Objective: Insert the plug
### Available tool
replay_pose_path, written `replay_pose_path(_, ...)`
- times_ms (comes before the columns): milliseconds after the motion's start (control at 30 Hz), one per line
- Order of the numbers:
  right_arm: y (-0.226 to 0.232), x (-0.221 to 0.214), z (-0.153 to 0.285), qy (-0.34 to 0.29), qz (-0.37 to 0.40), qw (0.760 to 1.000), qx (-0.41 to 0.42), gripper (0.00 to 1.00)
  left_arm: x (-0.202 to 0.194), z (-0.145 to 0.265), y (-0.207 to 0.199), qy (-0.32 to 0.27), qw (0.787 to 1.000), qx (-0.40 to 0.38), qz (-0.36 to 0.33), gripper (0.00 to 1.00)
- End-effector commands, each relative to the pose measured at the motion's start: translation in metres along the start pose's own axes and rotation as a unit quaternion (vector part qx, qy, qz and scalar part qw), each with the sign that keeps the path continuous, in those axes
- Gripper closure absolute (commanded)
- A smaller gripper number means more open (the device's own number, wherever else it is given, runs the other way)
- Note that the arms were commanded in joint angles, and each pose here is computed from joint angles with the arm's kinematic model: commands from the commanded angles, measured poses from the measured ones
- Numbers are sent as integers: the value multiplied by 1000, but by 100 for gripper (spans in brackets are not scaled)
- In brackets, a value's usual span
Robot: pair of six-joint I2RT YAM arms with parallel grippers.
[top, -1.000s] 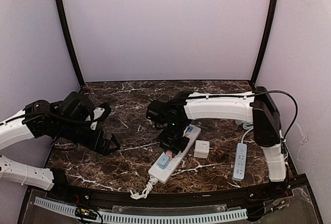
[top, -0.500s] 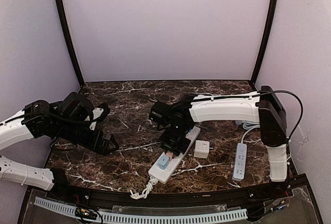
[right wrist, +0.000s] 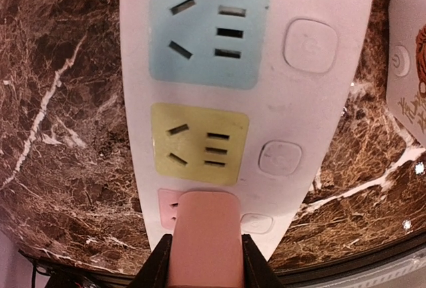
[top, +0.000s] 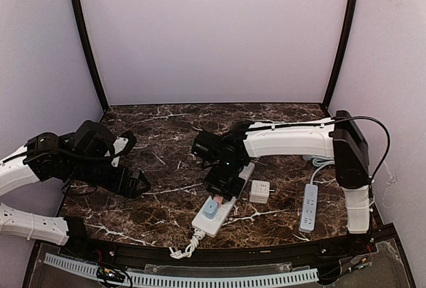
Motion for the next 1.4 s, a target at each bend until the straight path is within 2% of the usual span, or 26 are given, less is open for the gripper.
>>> replay_pose_path(0, -18, -2, -49, -4, 43, 997, -64, 50, -2, -1, 6, -12, 1000, 8, 10, 1)
replay_pose_path(67, -10, 3, -36, -16, 47, 997, -51, 31, -1, 1, 7, -16, 1000, 8, 9, 1)
replay_pose_path(133, 0, 9, -21, -29, 53, 998, -34, 15, 1, 2, 7, -19, 1000, 8, 7, 1)
replay_pose_path(167, 5, 12, -13, -35, 55, 998, -23, 10, 2, 3, 6, -22, 1000, 8, 7, 1)
replay_pose_path(267, 21, 20, 15, -64, 68, 996, 10, 3, 6, 6, 5, -27, 1000, 9, 2, 1)
replay_pose_path(567, 40, 29, 83, -124, 125, 982, 73, 1, 18, 15, 3, -36, 999, 20, -14, 1)
replay_pose_path(967, -14, 57, 152, -236, 237, 940, 64, 1, 60, 34, -19, -72, 996, 21, -52, 1)
replay_pose_path(1067, -25, 56, 161, -254, 302, 916, 75, 1, 70, 34, -30, -68, 996, 8, -57, 1)
replay_pose_path(1200, -37, 46, 167, -270, 423, 860, 98, 1, 84, 28, -50, -58, 997, -20, -52, 1)
replay_pose_path(1367, -54, 43, 173, -308, 513, 794, 106, 1, 100, 14, -74, -43, 997, -49, -35, 1)
Point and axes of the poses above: each gripper's point midway between its finger pads, its own z axis back along the fingers, its own y axis along the line the jaws close on, x = y × z, the point moved 3 cm from there along z, back along the fingers, and after that the axes turned 1 degree about z, right-handed, at the moved point
